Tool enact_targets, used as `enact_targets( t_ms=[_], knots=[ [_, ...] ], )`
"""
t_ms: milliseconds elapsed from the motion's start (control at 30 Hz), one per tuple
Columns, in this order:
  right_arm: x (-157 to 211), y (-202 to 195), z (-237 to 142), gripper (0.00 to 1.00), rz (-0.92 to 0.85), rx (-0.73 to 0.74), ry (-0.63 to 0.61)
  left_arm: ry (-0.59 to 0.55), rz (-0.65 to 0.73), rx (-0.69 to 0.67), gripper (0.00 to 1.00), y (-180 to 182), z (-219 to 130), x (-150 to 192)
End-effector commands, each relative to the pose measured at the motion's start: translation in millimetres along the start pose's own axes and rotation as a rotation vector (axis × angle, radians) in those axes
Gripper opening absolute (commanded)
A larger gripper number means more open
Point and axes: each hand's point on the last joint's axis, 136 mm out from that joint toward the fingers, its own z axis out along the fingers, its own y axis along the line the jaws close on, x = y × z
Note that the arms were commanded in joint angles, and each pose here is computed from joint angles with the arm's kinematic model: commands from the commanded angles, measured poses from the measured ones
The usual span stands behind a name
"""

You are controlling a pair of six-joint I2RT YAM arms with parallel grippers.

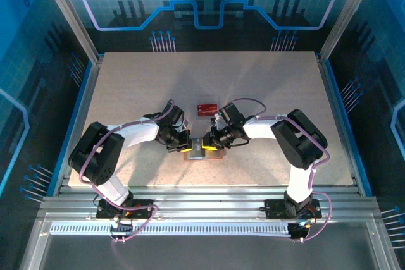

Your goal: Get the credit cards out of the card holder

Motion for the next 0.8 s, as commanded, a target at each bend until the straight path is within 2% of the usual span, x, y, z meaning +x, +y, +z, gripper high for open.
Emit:
enact_targets(
  t_ms=[0,433,767],
  knots=[
    [3,-7,3,0.2,0.033,-0.018,0.019,0.028,-0.017,-0.075,0.04,21,7,9],
    [2,-3,2,0.13,0.03,-0.029,0.01,0.03,-0.019,-0.077,0.04,23,8,10],
    [1,-9,-16,0.06,0.007,0.043,-0.021,0.025,-0.019,-0.075,0.04,22,5,11]
  ],
)
